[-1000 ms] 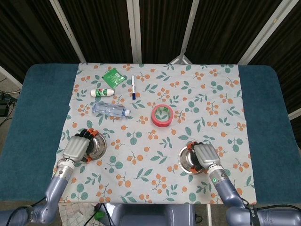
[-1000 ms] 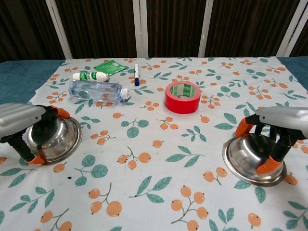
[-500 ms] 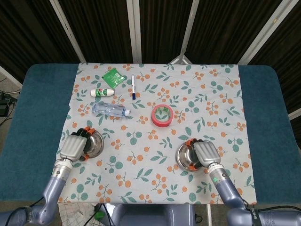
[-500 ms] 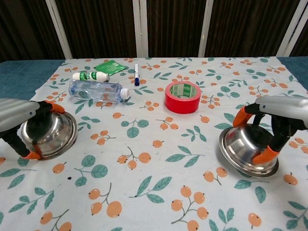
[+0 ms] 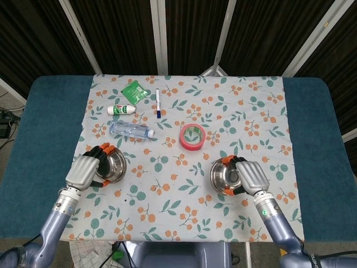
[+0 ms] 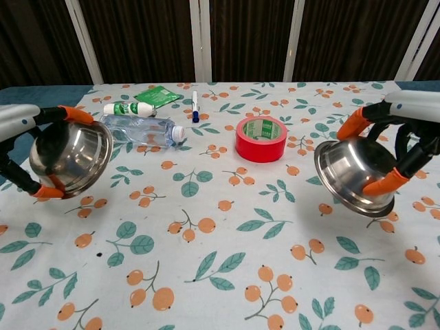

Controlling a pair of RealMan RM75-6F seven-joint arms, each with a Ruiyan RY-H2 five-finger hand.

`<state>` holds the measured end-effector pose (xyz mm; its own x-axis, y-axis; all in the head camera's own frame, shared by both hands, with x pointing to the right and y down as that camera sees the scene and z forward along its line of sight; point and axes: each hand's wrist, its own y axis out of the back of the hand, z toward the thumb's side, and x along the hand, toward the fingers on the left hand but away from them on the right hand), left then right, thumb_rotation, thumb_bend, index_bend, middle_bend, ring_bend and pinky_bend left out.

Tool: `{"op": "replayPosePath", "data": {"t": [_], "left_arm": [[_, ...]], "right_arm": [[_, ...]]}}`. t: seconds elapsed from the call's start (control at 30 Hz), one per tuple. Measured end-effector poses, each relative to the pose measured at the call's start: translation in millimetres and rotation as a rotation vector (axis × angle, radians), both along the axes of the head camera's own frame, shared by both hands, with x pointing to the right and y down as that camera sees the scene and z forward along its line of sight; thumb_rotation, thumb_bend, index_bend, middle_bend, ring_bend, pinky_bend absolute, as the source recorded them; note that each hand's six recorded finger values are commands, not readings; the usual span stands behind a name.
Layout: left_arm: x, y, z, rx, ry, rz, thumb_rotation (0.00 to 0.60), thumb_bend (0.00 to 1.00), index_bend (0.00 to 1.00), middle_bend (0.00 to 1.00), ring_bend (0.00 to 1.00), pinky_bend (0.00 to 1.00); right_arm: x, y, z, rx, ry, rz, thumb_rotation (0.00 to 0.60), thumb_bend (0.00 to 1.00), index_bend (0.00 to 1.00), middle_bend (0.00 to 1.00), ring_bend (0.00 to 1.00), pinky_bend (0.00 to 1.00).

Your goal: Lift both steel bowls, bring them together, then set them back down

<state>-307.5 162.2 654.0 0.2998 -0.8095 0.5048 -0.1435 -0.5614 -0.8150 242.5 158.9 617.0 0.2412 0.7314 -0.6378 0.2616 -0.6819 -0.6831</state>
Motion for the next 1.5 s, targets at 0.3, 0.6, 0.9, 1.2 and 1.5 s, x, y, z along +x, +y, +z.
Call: {"op": "replayPosePath", "data": {"t": [0.3,0.6,0.9,1.2,1.5], "left_arm": [[12.7,1.3,-17.1,-0.108,0.388,-0.074,0.600,0.10,0.25,0.21,0.15,0.33],[24.0,-3.4,-37.1,-0.192,0.781,-0.120,0.600,0.10,0.27,0.22,0.15,0.33],[23.8,-11.1,-39.3,-0.107,0.944,-0.112,0.600,0.10,0.29,0.22,0.15,0.33],[30.3,-13.1,-28.2,-0.088,0.954,-0.100,0.600,0.10,0.29,0.22,0.15,0.33],[50.1,-12.8,-36.8,-0.035,1.057,-0.089,0.600,0.10,0.29,0.21,0.15,0.33]], "right_arm": [[1.7,-11.5,-19.0,0.062,-0.216,0.077,0.600,0.26,0.67,0.43,0.55,0.52],[2.3,-16.8,-32.0,0.026,-0.547,0.198,0.600,0.26,0.69,0.44,0.56,0.52],[11.9,-23.8,-35.3,-0.085,-0.864,0.327,0.600,0.27,0.71,0.44,0.56,0.52],[18.3,-31.9,-41.7,-0.179,-1.101,0.395,0.600,0.27,0.72,0.44,0.56,0.52],[9.3,-32.6,-45.8,-0.184,-1.146,0.323,0.600,0.27,0.73,0.44,0.56,0.52]]}}
